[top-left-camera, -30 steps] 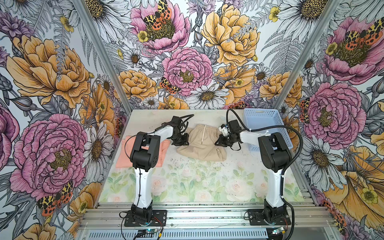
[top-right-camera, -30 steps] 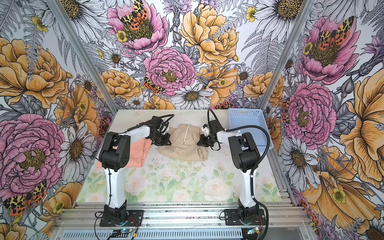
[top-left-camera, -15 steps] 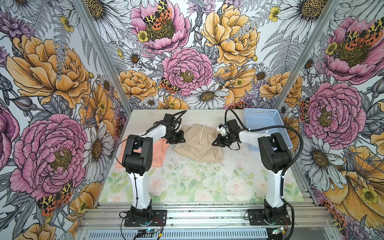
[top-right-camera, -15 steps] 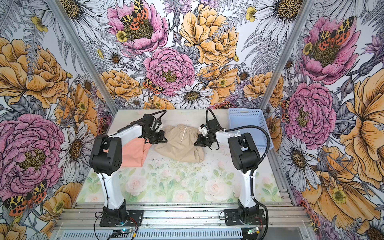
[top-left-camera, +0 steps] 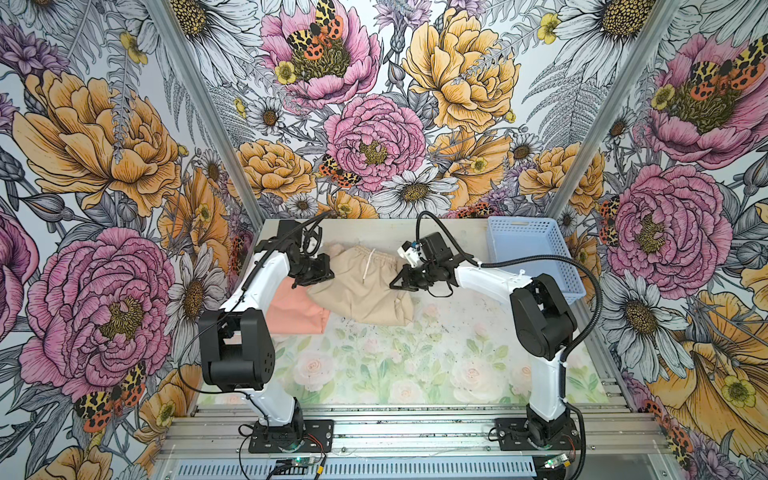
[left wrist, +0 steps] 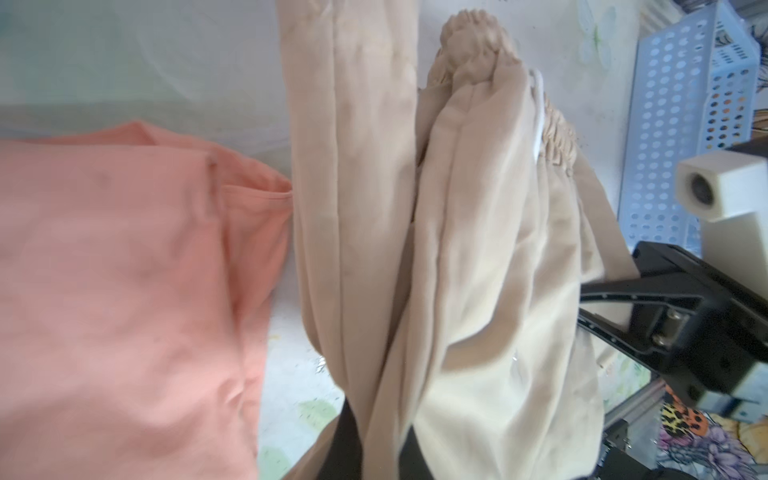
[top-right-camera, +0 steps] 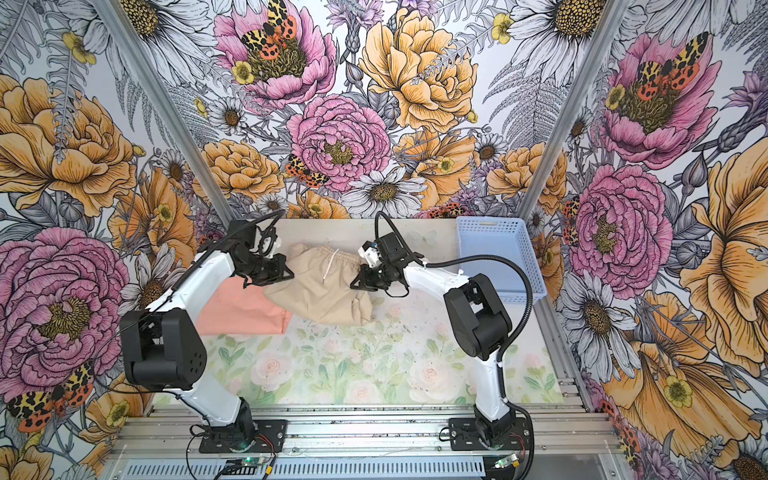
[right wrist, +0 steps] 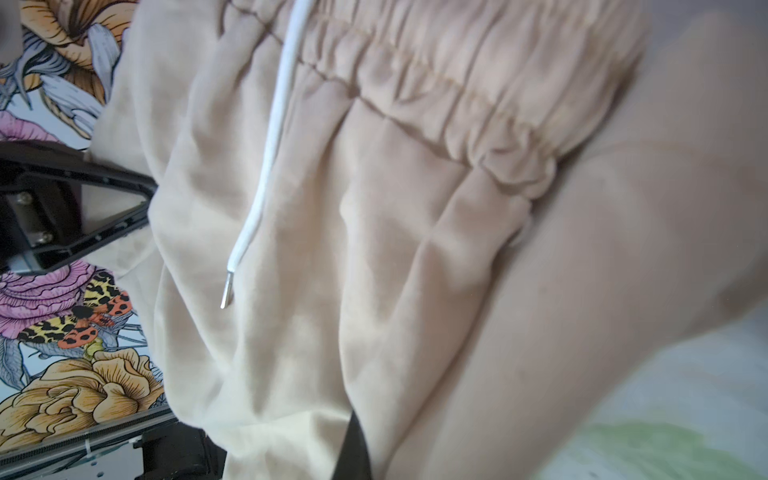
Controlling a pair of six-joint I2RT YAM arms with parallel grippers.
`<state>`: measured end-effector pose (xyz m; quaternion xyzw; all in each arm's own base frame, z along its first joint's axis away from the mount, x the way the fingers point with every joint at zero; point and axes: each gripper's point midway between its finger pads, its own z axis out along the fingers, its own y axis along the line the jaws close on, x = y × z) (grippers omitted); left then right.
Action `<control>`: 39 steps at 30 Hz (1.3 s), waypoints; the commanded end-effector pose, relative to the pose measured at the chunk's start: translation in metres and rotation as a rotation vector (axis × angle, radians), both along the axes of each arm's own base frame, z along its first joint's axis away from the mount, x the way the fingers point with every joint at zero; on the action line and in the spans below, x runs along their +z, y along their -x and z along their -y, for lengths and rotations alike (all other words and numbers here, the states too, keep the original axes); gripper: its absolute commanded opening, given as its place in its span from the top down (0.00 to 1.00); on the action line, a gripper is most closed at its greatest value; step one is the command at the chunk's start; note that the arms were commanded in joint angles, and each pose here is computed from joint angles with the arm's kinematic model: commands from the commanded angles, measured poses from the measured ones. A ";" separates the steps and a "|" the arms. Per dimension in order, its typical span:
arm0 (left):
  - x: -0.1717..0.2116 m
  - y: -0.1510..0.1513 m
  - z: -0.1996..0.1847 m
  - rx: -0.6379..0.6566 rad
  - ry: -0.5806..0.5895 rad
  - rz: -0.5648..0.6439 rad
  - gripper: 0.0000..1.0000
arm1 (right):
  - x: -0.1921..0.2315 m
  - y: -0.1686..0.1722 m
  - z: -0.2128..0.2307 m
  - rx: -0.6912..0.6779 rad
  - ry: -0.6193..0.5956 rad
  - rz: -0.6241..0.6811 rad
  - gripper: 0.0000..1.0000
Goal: Fold and stack the mixed laundry pile
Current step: 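Carry the trousers with both grippers onto the folded pink shirt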
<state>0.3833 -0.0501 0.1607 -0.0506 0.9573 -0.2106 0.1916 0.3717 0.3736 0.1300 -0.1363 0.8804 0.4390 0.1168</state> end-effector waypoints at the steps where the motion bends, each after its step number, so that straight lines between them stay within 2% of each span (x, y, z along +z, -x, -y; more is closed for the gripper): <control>1: 0.003 0.013 -0.059 0.109 -0.134 0.008 1.00 | 0.027 -0.002 -0.047 0.014 -0.066 0.056 1.00; 6: 0.009 0.026 -0.137 0.322 -0.260 0.015 1.00 | 0.025 0.002 -0.113 0.048 -0.099 0.082 1.00; 9: 0.015 0.032 -0.175 0.428 -0.287 0.036 1.00 | 0.016 0.002 -0.146 0.069 -0.120 0.077 1.00; 15: 0.007 0.031 -0.219 0.533 -0.310 0.059 1.00 | 0.006 0.001 -0.187 0.096 -0.152 0.096 1.00; 25: -0.018 0.020 -0.245 0.567 -0.325 0.030 1.00 | 0.002 -0.020 -0.207 0.073 -0.196 0.121 1.00; 32: -0.039 0.012 -0.257 0.566 -0.321 -0.001 1.00 | -0.035 -0.023 -0.210 0.057 -0.174 0.051 1.00; 39: -0.067 0.013 -0.262 0.570 -0.328 -0.076 1.00 | -0.054 -0.028 -0.203 0.033 -0.142 0.029 1.00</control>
